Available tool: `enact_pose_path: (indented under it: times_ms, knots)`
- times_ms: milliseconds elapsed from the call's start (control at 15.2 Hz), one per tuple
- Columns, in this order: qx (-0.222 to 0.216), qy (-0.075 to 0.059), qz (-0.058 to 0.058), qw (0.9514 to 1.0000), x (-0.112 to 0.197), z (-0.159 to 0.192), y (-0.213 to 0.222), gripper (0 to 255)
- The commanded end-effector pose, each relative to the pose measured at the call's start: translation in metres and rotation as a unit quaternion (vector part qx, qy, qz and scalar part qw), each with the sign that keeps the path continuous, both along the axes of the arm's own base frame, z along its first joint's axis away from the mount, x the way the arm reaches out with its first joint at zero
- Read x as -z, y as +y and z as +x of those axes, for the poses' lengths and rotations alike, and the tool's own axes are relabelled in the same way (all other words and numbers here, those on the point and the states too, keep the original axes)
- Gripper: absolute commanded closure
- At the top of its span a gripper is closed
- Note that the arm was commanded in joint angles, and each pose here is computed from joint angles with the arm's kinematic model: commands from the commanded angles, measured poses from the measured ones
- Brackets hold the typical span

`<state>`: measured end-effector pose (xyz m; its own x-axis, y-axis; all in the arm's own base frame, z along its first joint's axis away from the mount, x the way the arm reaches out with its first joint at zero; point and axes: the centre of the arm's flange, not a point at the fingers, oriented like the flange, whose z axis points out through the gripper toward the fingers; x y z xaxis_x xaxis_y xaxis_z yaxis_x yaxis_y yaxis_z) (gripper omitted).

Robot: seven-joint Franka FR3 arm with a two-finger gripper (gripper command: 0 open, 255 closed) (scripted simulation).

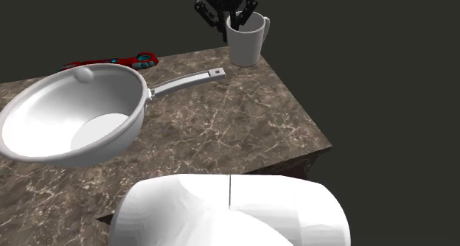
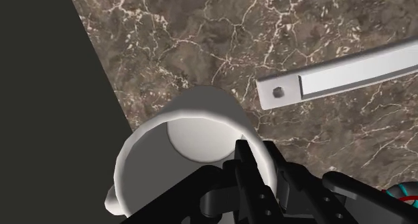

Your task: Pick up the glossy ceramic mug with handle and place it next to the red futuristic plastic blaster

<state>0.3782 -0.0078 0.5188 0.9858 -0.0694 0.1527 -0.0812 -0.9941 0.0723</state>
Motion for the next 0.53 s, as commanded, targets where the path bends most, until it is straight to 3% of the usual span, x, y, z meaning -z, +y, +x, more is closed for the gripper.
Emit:
enact_pose_path:
  times_ms: [0, 462]
  knots:
    - [0.0, 0.0, 0.0, 1.0, -0.001, 0.014, 0.024, 255]
    - [0.0, 0.0, 0.0, 1.0, -0.002, 0.058, 0.106, 255]
